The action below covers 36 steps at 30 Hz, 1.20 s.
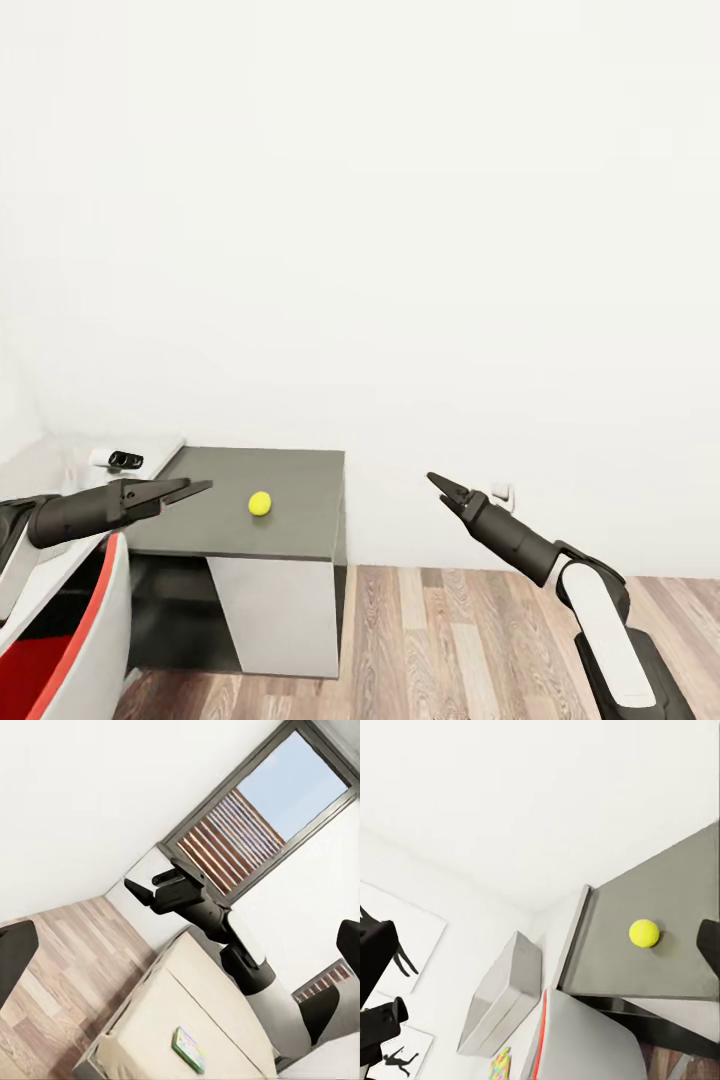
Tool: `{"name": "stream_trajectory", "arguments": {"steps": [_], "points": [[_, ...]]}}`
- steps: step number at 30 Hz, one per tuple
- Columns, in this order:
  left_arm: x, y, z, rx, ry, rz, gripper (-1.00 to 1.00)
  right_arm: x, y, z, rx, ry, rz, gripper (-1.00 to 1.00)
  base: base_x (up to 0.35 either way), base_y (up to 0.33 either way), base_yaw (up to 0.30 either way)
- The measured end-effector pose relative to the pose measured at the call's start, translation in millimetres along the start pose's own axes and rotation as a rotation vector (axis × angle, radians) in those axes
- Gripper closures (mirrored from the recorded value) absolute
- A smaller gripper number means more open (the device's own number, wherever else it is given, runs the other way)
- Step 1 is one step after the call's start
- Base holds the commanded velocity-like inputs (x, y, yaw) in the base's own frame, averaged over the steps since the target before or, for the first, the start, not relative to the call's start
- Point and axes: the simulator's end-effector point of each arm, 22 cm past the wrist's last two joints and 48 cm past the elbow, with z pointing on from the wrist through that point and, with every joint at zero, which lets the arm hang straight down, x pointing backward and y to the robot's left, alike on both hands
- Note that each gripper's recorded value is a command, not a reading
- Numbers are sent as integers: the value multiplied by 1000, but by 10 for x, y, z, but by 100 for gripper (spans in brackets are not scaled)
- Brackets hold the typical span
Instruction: Put all the toys in the child's room - the three board games (two on the bed and one on the table), the two jigsaw puzzles on the table, and the tennis ball on the table - inside the toy box on the table in the child's room.
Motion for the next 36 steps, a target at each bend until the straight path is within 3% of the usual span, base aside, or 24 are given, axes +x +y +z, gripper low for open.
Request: {"name": "stream_trajectory", "arguments": {"steps": [36], "points": [[-20,-63,-3,3,-2,14,-100,27,-63,-6,15,2,14,-100,0,0,-281]]}}
